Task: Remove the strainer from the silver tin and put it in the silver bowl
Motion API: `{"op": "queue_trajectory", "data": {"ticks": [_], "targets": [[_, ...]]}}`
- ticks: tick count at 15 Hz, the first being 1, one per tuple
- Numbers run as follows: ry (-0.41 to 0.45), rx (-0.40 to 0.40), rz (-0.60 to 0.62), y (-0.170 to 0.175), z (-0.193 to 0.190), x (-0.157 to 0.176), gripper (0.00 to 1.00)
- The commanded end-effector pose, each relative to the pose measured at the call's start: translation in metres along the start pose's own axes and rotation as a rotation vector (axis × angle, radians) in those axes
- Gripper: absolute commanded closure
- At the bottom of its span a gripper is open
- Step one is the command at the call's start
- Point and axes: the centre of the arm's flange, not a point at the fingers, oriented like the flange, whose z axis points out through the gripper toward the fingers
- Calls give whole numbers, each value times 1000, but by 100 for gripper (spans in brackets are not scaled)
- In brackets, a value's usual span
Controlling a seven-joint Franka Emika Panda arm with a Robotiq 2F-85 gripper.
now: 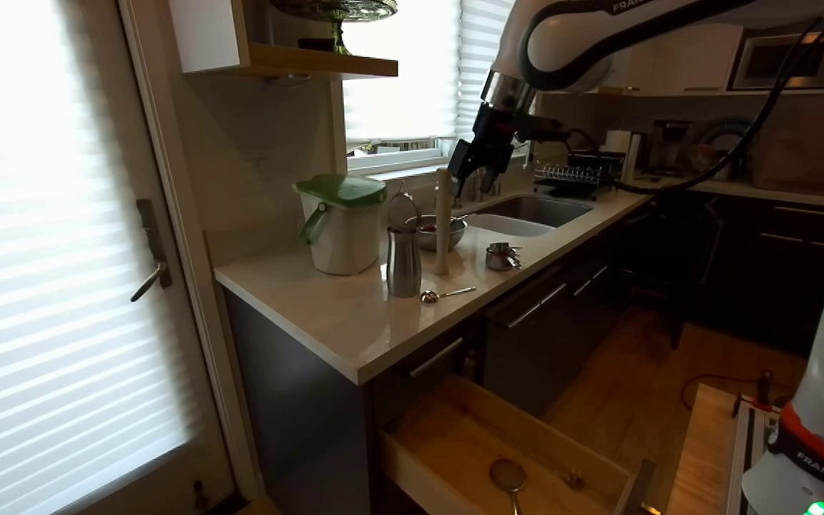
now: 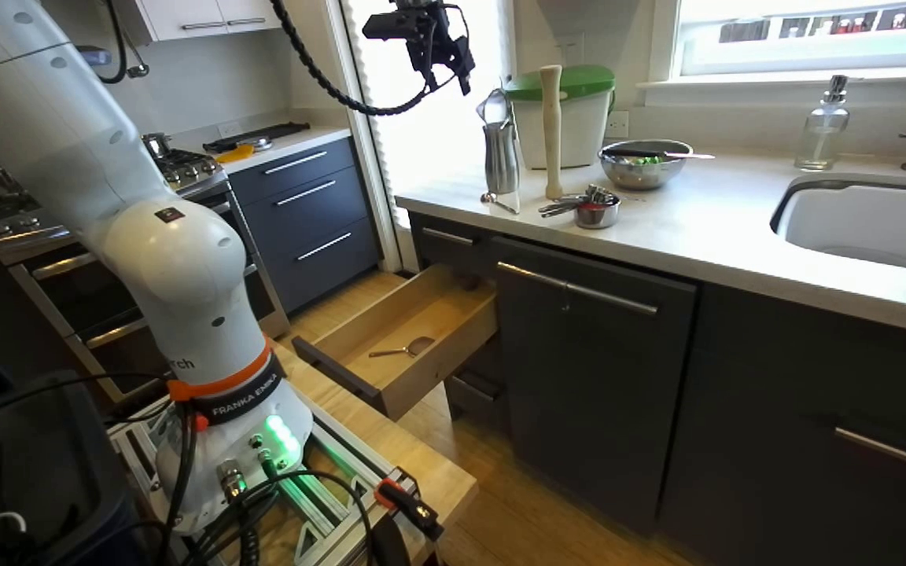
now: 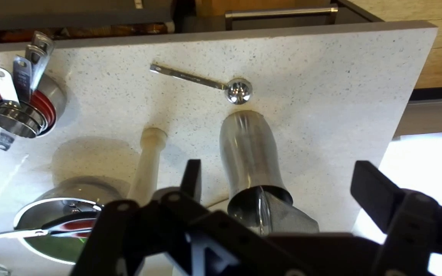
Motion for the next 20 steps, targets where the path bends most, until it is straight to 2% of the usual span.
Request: {"op": "queue_trajectory", "data": {"ticks": [1,4,7,8,11,20], "targets": [[0,-40,-35,-27,11,51,0],[24,-100,-63,-31,4,88,0],[54,-164,-85,-31,7,113,0],[62,-124,-85,-25,5,85,0],[70,-141,-91,-26,9,101,0],[66,-129,-92,-29,15,108,0]]}}
